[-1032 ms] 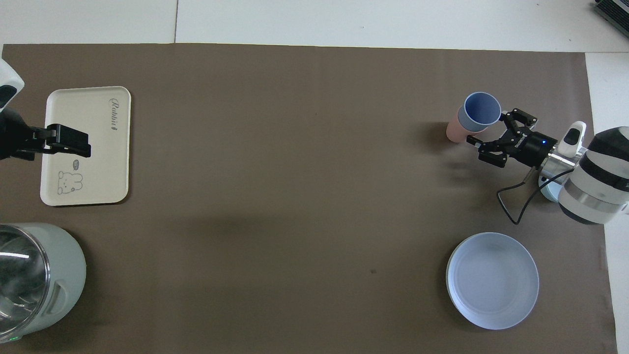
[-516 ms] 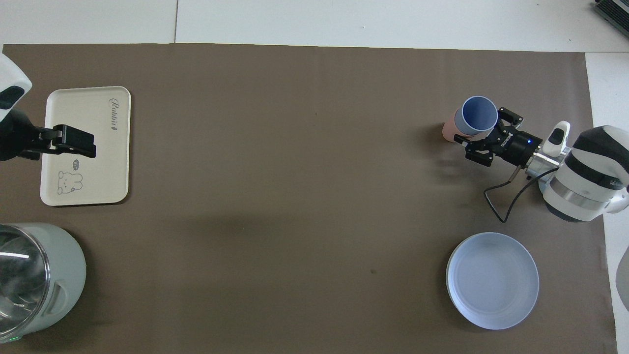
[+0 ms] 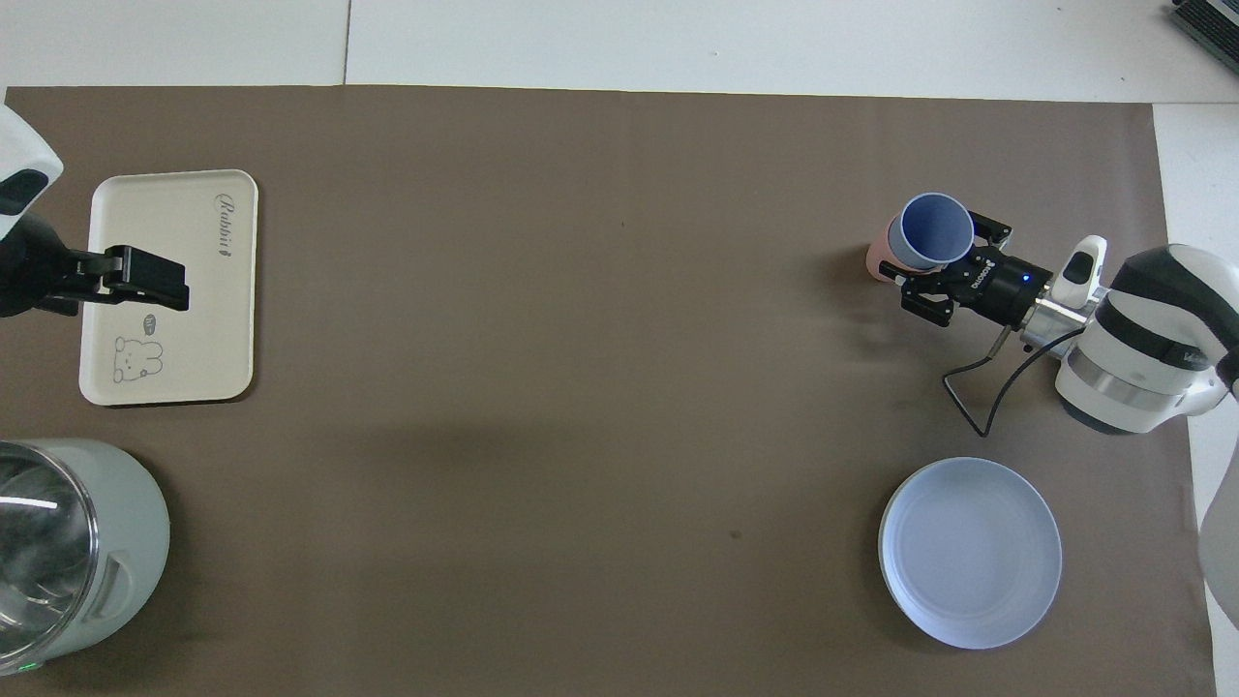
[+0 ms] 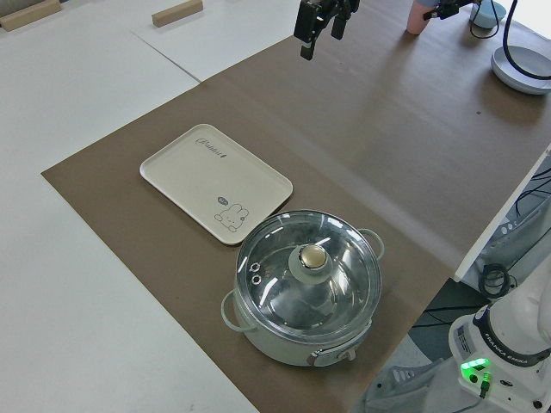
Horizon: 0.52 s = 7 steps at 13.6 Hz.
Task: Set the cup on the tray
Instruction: 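Lift the cups with the right gripper while the left gripper reaches over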
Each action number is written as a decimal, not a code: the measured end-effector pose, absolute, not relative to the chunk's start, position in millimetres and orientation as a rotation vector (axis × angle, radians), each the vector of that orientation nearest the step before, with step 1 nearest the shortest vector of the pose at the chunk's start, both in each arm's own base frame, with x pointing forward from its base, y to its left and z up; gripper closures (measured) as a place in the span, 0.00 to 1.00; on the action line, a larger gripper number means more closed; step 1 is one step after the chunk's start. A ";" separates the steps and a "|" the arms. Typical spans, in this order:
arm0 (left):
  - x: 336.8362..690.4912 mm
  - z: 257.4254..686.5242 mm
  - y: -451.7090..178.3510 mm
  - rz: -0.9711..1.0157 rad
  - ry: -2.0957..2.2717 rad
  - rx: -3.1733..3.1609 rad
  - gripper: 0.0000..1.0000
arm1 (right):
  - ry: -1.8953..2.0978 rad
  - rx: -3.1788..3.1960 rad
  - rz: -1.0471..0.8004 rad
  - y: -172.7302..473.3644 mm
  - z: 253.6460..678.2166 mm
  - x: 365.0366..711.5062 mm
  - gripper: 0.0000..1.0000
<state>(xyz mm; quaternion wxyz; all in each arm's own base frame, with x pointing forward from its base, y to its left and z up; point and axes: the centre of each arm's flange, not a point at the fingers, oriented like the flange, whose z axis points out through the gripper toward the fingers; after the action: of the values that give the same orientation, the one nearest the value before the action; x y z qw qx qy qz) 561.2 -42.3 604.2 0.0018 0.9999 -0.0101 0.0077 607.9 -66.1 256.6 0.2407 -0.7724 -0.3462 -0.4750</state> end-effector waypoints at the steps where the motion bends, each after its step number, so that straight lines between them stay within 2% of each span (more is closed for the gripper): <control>1: 561.2 604.2 -42.4 0.024 -0.032 3.138 0.00 | -0.946 -2.120 -1.302 -66.9 257.1 608.5 0.16; 4: 560.8 604.4 -47.4 0.025 -0.045 3.135 0.00 | -0.947 -2.200 -1.310 -60.8 279.6 617.5 0.16; 7: 559.0 605.9 -64.9 0.019 -0.056 3.044 0.00 | -0.908 -2.297 -1.222 -21.1 342.6 624.4 0.16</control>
<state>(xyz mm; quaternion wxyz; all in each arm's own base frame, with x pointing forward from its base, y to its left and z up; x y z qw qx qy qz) 559.0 -64.9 605.9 0.0484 0.9986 -0.0185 0.0064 624.4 -21.1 342.6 0.1916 -0.8182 -0.3232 -0.4352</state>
